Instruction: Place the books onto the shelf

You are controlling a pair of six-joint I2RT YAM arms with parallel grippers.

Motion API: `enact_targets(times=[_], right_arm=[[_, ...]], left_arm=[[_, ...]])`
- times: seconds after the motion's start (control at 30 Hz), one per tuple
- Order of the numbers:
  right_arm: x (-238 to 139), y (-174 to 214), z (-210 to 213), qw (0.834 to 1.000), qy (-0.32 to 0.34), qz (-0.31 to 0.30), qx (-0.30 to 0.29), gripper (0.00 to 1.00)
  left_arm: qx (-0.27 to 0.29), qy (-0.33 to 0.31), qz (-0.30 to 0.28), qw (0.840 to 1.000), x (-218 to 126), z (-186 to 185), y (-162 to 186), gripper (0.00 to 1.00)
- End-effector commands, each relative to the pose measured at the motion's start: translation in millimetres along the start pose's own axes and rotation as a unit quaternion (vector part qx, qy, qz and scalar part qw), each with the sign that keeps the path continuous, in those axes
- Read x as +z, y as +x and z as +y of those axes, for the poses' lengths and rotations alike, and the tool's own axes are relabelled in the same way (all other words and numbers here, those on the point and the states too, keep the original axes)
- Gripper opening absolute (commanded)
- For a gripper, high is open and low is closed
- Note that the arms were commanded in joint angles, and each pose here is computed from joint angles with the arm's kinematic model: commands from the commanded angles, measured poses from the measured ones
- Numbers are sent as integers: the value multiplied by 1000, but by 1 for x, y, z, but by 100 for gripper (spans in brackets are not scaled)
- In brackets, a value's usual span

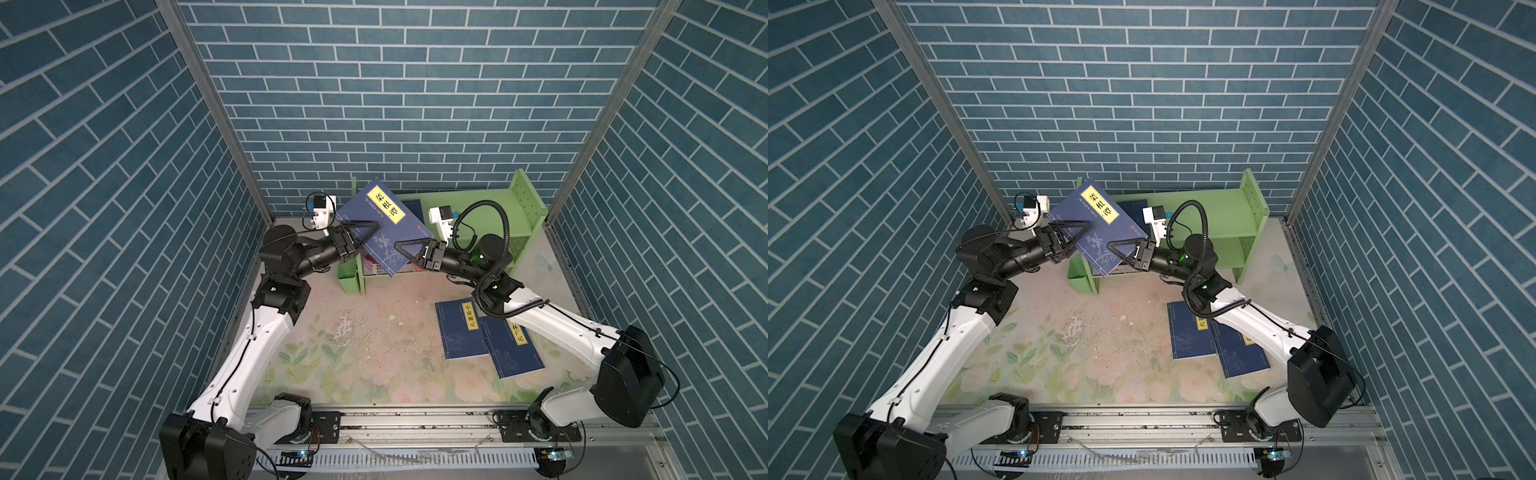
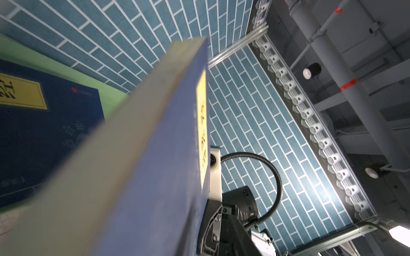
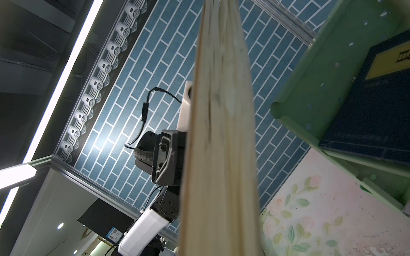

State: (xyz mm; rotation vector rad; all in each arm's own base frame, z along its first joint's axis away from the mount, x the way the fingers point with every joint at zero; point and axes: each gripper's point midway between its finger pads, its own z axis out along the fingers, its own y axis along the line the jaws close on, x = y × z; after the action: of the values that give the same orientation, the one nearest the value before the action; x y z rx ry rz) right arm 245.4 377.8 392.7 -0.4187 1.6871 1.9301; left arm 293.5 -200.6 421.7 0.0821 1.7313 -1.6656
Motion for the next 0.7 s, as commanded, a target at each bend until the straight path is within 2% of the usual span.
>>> enact_targets(times=[0.0,0.17,0.27,0.47,0.67], right_arm=[[-18,3,37,997,-4,37,-63,0],[-62,39,45,982,60,141,-109,0],[-88,58,52,972,74,193,-108,0],[-118,76,64,962,83,239,-100,0],[-118,78,73,960,60,254,-97,0]], left_arm=[[60,-1,49,997,-10,-5,23,56],[98,23,121,988,-27,-14,54,63],[111,54,157,980,-36,-26,71,65],[100,91,202,970,-46,-42,87,71],[82,97,221,967,-41,-40,92,78]])
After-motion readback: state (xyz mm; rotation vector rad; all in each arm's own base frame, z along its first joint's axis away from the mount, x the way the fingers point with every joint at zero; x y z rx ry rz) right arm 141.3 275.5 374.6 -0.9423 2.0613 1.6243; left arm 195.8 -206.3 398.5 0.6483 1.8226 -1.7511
